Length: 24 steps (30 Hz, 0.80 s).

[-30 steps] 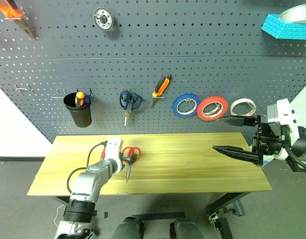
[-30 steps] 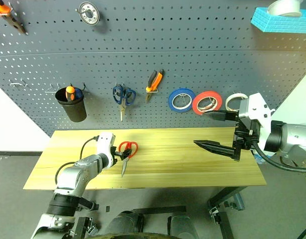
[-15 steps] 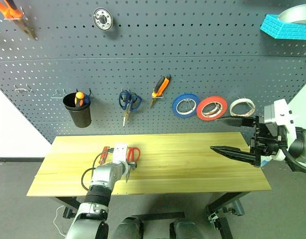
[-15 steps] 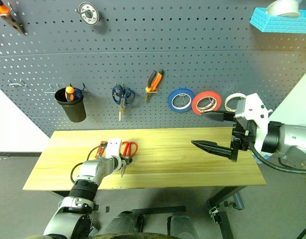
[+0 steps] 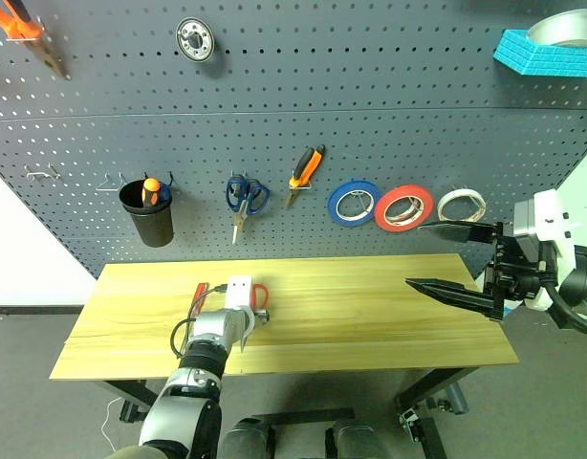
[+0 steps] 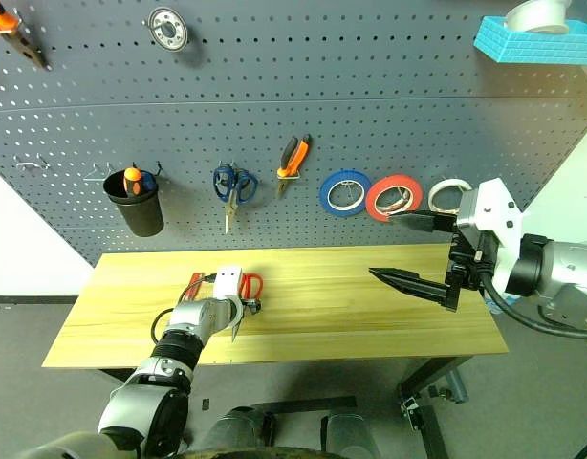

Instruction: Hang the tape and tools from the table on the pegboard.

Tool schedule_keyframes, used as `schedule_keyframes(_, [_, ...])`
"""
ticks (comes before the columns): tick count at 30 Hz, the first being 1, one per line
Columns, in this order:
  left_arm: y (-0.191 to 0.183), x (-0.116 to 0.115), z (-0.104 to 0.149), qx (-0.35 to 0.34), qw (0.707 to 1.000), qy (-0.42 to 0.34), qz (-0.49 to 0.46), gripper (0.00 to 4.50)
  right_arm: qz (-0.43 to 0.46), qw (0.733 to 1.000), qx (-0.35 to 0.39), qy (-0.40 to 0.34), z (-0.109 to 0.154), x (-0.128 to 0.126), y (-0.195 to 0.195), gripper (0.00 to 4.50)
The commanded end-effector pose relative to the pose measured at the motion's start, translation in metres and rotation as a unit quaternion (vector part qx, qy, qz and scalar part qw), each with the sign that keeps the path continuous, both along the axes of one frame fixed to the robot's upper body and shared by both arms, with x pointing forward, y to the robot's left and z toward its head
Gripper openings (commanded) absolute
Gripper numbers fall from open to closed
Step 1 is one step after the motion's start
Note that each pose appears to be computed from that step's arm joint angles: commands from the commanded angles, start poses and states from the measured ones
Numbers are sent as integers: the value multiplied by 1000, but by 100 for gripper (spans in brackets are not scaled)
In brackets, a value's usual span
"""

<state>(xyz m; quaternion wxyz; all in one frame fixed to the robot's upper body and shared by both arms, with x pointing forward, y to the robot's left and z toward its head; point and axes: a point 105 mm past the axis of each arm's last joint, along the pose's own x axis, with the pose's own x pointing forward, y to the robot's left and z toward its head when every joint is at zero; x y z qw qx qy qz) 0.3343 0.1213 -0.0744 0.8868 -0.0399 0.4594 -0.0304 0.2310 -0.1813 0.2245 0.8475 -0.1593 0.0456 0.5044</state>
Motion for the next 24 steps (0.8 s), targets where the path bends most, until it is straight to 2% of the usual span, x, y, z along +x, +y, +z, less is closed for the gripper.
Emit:
schedule_keyframes(1, [-2, -8, -9, 6, 1000, 29, -5, 450, 3, 1000, -9, -27, 11, -4, 2, 448])
schedule_keyframes(6, [-2, -15, -14, 14, 998, 55, -8, 450, -1, 999, -11, -31, 11, -3, 1, 448])
schedule_keyframes(14, [13, -27, -21, 64, 993, 95, 3, 450, -3, 999, -9, -32, 9, -3, 4, 448])
schedule_keyframes(24, [26, -28, -24, 90, 991, 102, 15, 450, -11, 999, -6, -32, 8, -5, 2, 448])
